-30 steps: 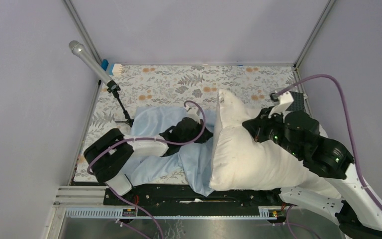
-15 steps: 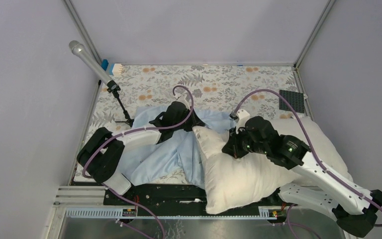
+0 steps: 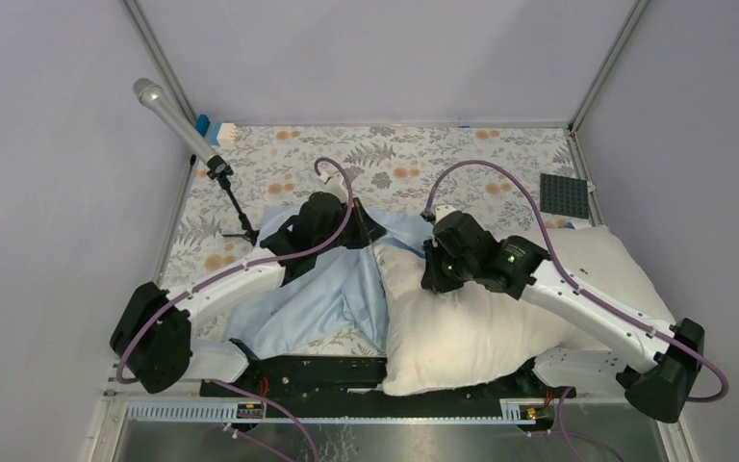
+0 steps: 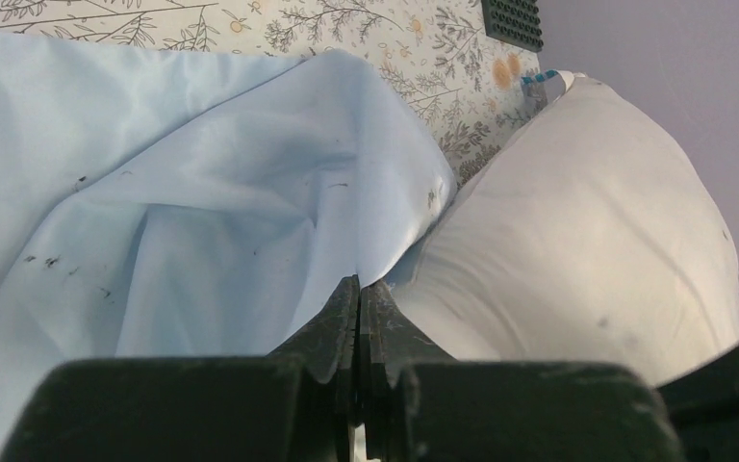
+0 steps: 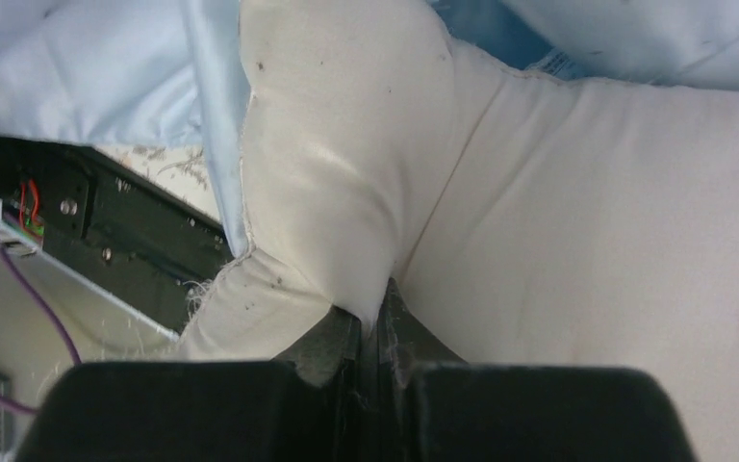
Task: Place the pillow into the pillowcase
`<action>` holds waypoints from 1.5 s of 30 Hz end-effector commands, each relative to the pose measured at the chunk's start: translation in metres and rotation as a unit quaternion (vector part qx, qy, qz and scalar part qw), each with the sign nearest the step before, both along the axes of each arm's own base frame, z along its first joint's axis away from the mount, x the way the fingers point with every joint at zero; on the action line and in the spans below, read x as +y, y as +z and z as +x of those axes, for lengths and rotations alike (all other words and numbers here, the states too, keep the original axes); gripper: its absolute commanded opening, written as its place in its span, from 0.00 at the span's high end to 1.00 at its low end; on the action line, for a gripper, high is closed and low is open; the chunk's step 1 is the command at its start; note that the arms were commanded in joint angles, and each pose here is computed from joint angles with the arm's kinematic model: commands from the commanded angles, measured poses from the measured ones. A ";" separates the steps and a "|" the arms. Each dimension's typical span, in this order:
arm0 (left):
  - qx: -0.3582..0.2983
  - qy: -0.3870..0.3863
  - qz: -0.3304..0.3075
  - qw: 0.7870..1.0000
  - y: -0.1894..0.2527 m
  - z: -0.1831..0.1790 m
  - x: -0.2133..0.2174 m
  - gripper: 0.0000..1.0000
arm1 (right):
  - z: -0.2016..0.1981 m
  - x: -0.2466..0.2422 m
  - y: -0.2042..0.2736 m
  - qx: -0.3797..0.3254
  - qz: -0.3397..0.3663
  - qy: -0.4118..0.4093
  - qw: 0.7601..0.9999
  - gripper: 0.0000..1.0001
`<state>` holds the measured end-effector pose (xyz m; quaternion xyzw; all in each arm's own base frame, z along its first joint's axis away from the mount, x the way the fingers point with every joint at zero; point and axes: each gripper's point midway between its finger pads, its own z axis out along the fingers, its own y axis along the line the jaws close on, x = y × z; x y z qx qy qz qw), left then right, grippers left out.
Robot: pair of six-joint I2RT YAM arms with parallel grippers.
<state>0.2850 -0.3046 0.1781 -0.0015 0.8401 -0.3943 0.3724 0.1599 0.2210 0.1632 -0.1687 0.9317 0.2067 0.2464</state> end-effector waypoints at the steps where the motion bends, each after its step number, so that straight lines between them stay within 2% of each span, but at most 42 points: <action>1: -0.043 -0.001 0.002 0.999 0.026 -0.007 0.010 1.00 | 0.018 -0.038 0.004 -0.021 -0.098 -0.076 0.992 1.00; 11: -0.044 -0.069 0.035 0.996 0.019 -0.060 0.004 1.00 | 0.058 -0.037 0.032 -0.053 -0.097 -0.111 0.988 1.00; 16: -0.058 -0.087 0.011 0.994 0.045 -0.070 -0.004 1.00 | 0.062 -0.035 -0.007 -0.025 -0.118 -0.121 0.985 1.00; 21: -0.076 -0.105 -0.004 0.992 0.077 -0.078 -0.014 1.00 | 0.070 -0.053 -0.034 -0.026 -0.128 -0.178 0.975 1.00; 26: -0.040 -0.101 0.026 0.994 0.047 -0.081 -0.009 1.00 | 0.091 -0.049 0.006 -0.080 -0.065 -0.216 0.971 1.00; 30: -0.005 -0.098 0.052 0.994 0.013 -0.078 -0.012 1.00 | 0.094 -0.028 0.047 -0.129 0.004 -0.191 0.973 1.00; 34: 0.023 -0.093 0.069 0.993 -0.008 -0.073 -0.017 1.00 | 0.092 -0.023 0.057 -0.149 0.002 -0.161 0.976 1.00; 38: 0.034 -0.093 0.059 0.993 -0.011 -0.068 -0.017 1.00 | 0.085 -0.017 0.057 -0.151 0.005 -0.130 0.980 0.99; 45: 0.036 -0.089 0.058 0.994 -0.008 -0.059 -0.009 1.00 | 0.053 -0.001 0.090 -0.170 0.023 -0.052 0.984 0.48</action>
